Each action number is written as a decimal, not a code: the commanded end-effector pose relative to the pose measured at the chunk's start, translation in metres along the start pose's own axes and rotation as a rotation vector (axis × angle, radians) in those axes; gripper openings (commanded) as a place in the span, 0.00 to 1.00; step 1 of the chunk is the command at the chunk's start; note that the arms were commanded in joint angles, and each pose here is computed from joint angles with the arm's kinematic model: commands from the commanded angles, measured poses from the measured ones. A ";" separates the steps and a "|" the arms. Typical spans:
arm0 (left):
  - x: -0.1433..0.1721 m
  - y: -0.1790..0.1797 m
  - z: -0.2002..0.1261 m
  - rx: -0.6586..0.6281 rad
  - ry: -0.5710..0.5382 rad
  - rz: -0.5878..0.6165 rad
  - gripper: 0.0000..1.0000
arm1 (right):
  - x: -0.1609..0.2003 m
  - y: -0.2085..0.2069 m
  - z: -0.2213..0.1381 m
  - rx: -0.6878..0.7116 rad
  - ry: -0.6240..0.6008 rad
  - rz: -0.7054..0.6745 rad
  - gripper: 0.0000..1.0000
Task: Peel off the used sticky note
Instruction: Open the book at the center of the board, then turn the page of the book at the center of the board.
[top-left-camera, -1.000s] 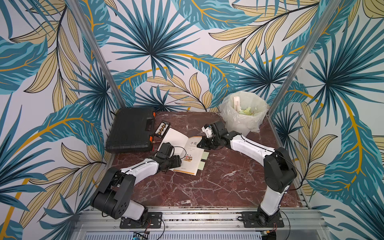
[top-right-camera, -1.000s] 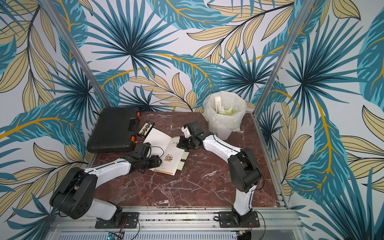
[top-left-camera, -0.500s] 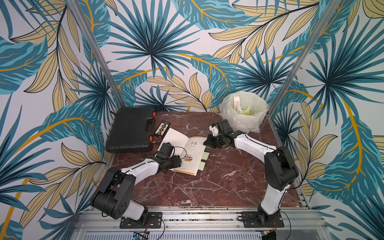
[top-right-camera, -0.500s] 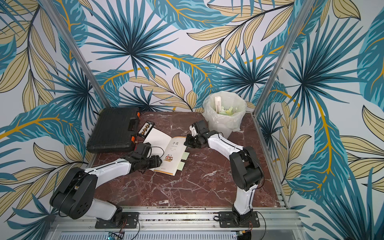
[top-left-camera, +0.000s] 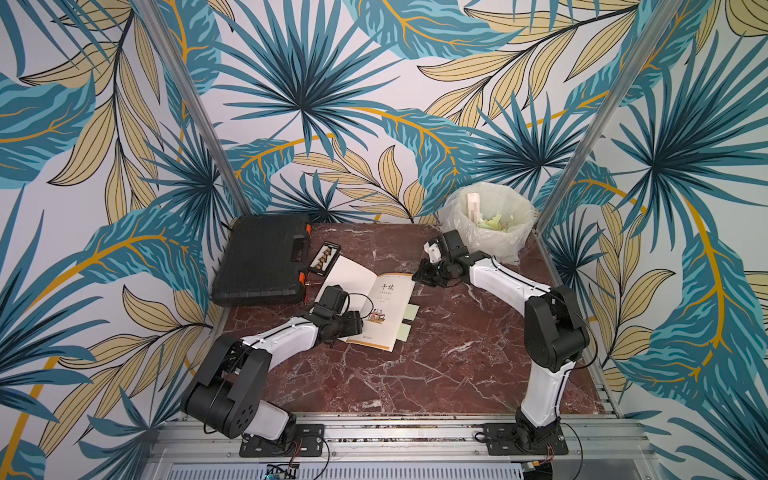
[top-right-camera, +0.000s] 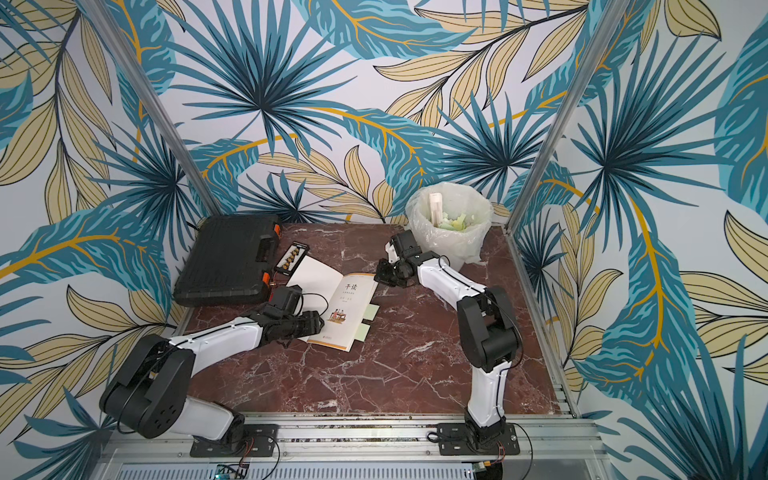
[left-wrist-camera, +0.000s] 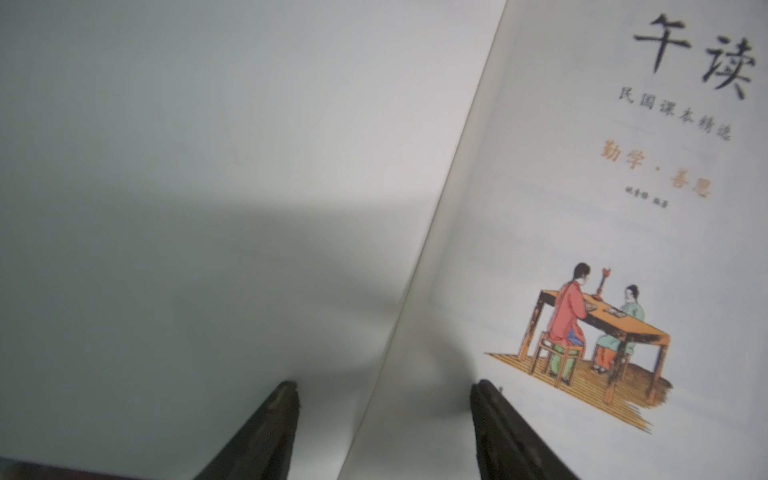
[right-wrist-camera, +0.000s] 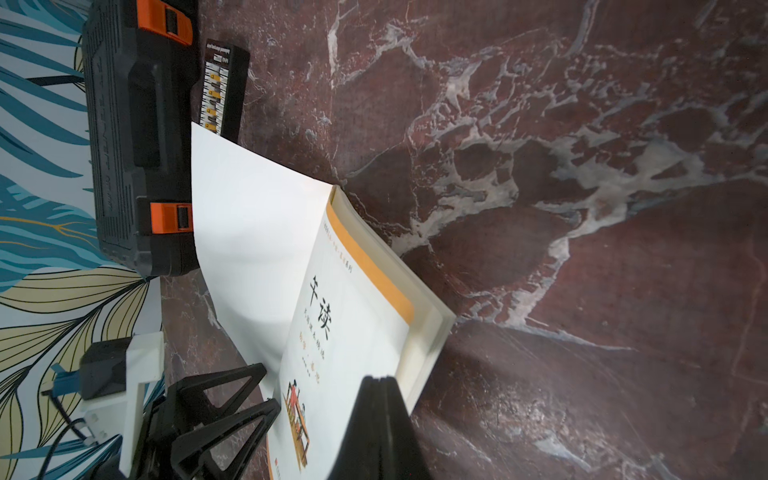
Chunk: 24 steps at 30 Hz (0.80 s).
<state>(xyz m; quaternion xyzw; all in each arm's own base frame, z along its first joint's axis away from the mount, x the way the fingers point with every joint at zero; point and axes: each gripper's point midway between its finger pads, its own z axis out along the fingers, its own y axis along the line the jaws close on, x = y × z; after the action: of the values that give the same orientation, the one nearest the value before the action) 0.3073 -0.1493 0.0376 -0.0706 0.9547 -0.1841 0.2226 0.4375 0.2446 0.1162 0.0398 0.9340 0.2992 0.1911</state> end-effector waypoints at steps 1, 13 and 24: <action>0.011 0.012 0.004 -0.053 0.043 0.000 0.69 | 0.004 -0.016 0.009 0.052 0.032 0.006 0.00; 0.010 0.010 0.003 -0.047 0.041 -0.002 0.69 | 0.004 -0.023 0.020 0.056 0.049 0.021 0.00; 0.008 0.010 0.000 -0.048 0.035 0.001 0.69 | 0.000 -0.030 0.028 0.113 0.096 -0.007 0.00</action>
<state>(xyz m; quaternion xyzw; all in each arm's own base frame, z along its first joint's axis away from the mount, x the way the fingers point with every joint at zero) 0.3072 -0.1487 0.0374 -0.0710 0.9550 -0.1827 0.2226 0.4525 0.2407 0.0879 0.0433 0.9479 0.2716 0.1608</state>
